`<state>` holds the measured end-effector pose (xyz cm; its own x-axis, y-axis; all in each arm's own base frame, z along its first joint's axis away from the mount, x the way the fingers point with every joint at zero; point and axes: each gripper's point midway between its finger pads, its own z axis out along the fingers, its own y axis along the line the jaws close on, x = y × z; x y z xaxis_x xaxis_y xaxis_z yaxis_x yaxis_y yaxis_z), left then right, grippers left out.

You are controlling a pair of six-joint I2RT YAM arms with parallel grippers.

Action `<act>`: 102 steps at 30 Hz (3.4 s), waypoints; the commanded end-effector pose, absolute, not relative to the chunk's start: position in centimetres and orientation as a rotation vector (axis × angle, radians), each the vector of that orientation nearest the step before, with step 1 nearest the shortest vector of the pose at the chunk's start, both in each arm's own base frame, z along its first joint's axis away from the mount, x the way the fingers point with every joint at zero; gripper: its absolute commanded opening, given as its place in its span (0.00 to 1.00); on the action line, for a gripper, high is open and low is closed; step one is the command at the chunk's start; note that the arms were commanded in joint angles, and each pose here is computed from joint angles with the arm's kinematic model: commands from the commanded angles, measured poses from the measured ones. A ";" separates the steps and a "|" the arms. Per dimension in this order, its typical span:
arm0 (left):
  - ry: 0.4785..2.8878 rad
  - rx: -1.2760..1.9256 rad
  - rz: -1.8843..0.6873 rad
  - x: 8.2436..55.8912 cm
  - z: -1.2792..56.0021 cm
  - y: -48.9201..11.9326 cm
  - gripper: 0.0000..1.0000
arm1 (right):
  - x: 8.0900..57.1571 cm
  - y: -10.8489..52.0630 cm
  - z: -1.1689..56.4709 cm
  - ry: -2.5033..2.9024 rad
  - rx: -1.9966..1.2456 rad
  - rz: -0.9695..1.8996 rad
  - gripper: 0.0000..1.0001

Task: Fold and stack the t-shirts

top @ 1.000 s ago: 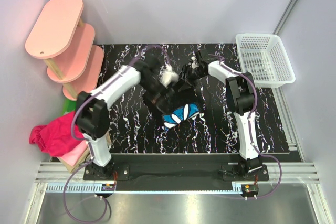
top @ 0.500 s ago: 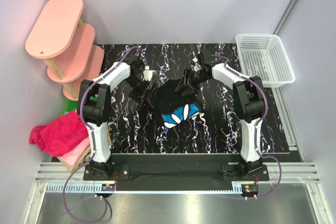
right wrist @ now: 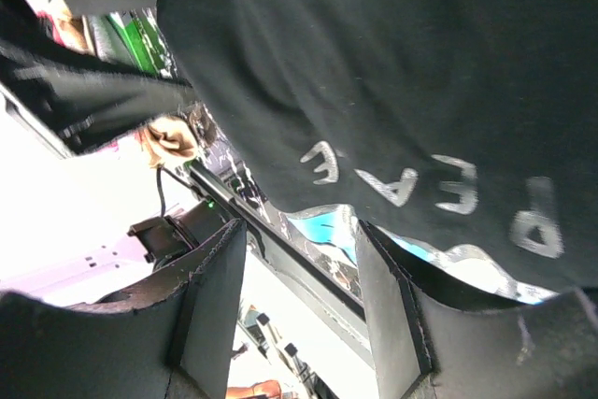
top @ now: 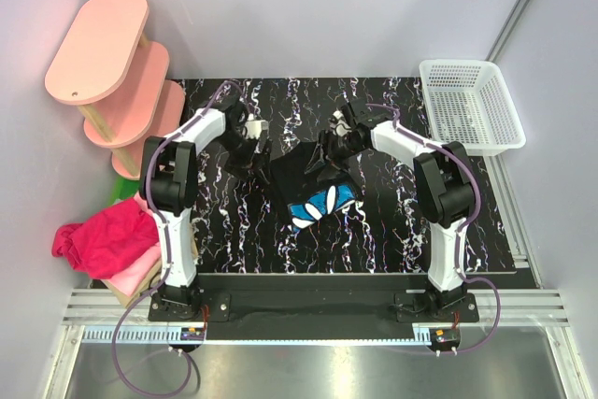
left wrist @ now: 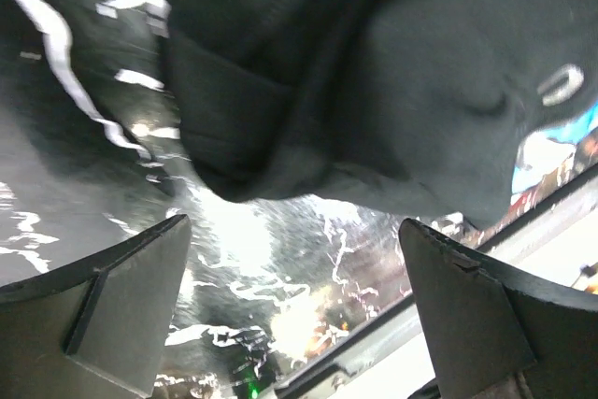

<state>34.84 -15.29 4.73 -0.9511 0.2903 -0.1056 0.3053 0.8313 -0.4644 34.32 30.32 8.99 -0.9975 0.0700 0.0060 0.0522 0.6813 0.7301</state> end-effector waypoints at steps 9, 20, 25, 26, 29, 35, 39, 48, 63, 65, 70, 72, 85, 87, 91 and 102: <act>2.831 0.264 -1.158 36.1 5.6 -18.3 0.99 | 33.3 32.6 10.7 2.803 0.010 1.281 0.57; 2.790 0.205 -1.283 36.1 3.7 -17.5 0.99 | 33.0 33.3 10.5 2.815 0.003 1.294 0.57; 2.831 0.194 -1.215 35.8 2.0 -16.3 0.99 | 32.7 33.2 9.7 2.835 0.008 1.286 0.57; 2.830 0.196 -1.209 35.8 1.8 -16.3 0.99 | 32.7 33.2 9.7 2.834 0.009 1.289 0.57; 2.834 0.198 -1.196 35.8 1.4 -16.2 0.99 | 32.7 33.1 9.3 2.838 0.015 1.283 0.57; 2.826 0.180 -1.212 36.4 1.2 -16.5 0.99 | 32.5 33.1 8.6 2.853 0.026 1.280 0.57; 2.827 0.191 -1.217 36.6 1.0 -17.1 0.99 | 32.5 33.1 8.2 2.859 0.035 1.279 0.57; 2.839 0.258 -1.172 37.0 0.7 -18.9 0.99 | 31.9 32.8 6.9 2.887 0.053 1.267 0.57; 2.879 0.345 -1.039 36.9 -0.3 -20.6 0.99 | 31.5 32.8 5.3 2.899 0.079 1.295 0.56; 2.882 0.341 -1.042 37.1 -0.3 -20.8 0.99 | 31.5 32.9 5.2 2.898 0.081 1.299 0.56; 2.892 0.361 -1.061 36.8 -0.7 -21.5 0.99 | 31.3 33.0 5.0 2.896 0.073 1.310 0.55; 2.898 0.367 -1.067 36.5 -0.9 -21.6 0.99 | 31.1 33.0 4.8 2.902 0.077 1.315 0.55; 2.848 0.500 -1.107 35.6 1.2 -23.2 0.88 | 31.2 33.4 5.1 2.885 0.064 1.334 0.54; 2.853 0.489 -1.116 35.7 1.1 -23.3 0.67 | 31.2 33.4 5.2 2.885 0.064 1.332 0.54; 2.871 0.482 -1.088 35.9 0.6 -23.1 0.16 | 31.3 33.4 5.8 2.869 0.055 1.336 0.54; 2.826 0.511 -1.012 36.4 4.3 -22.3 0.00 | 31.4 33.9 10.7 2.747 -0.035 1.373 0.53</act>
<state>35.65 -23.65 2.49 -0.9587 0.2528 -0.1305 0.2709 0.6715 -0.6897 31.23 32.86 5.36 -0.9980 0.0331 0.0536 0.0621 0.6590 0.7496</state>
